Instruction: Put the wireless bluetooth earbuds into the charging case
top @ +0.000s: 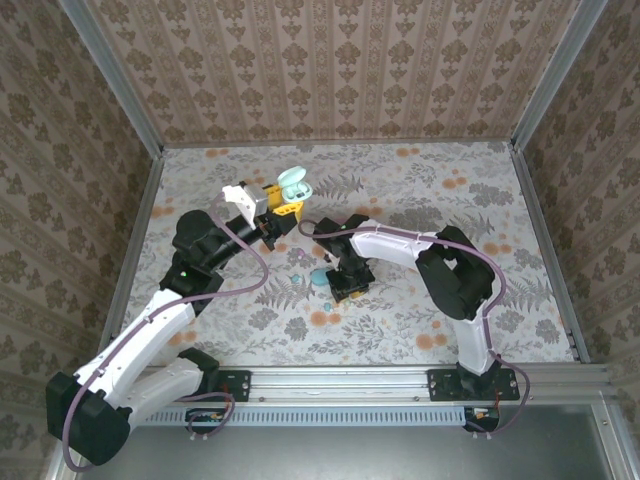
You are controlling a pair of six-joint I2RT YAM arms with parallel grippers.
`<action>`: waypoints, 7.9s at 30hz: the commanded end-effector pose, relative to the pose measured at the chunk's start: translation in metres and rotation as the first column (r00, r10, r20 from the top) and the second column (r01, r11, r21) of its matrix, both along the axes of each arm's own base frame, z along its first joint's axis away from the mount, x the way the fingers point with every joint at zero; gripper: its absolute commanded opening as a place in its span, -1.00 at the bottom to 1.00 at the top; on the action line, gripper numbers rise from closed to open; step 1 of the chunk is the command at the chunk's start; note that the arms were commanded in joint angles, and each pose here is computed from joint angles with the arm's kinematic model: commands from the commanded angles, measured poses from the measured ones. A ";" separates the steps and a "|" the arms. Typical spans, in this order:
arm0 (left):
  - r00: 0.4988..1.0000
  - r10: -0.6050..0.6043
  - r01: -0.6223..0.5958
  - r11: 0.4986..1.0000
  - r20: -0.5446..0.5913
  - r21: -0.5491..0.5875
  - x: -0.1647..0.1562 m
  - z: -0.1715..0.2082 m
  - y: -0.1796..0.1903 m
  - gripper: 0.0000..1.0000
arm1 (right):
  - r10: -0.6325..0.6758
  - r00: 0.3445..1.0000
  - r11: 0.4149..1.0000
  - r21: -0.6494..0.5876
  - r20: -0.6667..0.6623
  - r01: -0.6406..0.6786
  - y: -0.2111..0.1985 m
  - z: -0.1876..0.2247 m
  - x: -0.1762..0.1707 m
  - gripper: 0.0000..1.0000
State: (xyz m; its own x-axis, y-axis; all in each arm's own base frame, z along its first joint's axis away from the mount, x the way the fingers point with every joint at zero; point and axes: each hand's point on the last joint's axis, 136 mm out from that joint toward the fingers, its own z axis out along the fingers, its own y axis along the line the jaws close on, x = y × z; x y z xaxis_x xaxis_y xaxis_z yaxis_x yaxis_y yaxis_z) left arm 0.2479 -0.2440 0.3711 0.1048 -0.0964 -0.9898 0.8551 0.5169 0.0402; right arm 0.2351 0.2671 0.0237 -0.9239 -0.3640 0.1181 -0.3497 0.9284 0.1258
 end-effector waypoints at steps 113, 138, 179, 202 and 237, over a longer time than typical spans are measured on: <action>0.978 -0.207 0.208 0.976 -0.031 0.064 0.004 -0.044 -0.057 -0.43 | -0.429 0.847 0.472 0.877 0.314 -0.086 0.042 0.333 0.078 -0.55; 0.982 -0.190 0.191 0.981 -0.022 0.036 0.005 -0.034 -0.055 -0.43 | -0.402 0.858 0.538 0.841 0.321 -0.062 0.044 0.310 0.075 -0.54; 0.985 -0.169 0.170 0.985 -0.027 0.037 0.007 -0.034 -0.053 -0.43 | -0.457 0.814 0.528 0.846 0.359 -0.077 0.033 0.337 0.075 -0.35; 0.978 -0.209 0.210 0.974 -0.022 0.080 0.002 -0.036 -0.062 -0.43 | -0.624 0.655 0.527 0.848 0.426 -0.049 -0.024 0.361 0.075 -0.28; 0.967 -0.256 0.256 0.962 -0.009 0.093 -0.005 -0.030 -0.080 -0.43 | -0.562 0.809 0.418 0.903 0.172 0.098 -0.012 0.319 0.092 0.09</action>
State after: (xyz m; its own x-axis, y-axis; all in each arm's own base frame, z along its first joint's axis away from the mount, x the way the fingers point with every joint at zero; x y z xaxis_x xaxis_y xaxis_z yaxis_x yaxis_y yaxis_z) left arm 0.2369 -0.3256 0.3192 0.0348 0.0236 -0.9991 0.9707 0.2371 0.0394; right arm 0.3375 0.2515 0.3375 -0.8396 0.3148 -0.4428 -0.2324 0.5285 0.8165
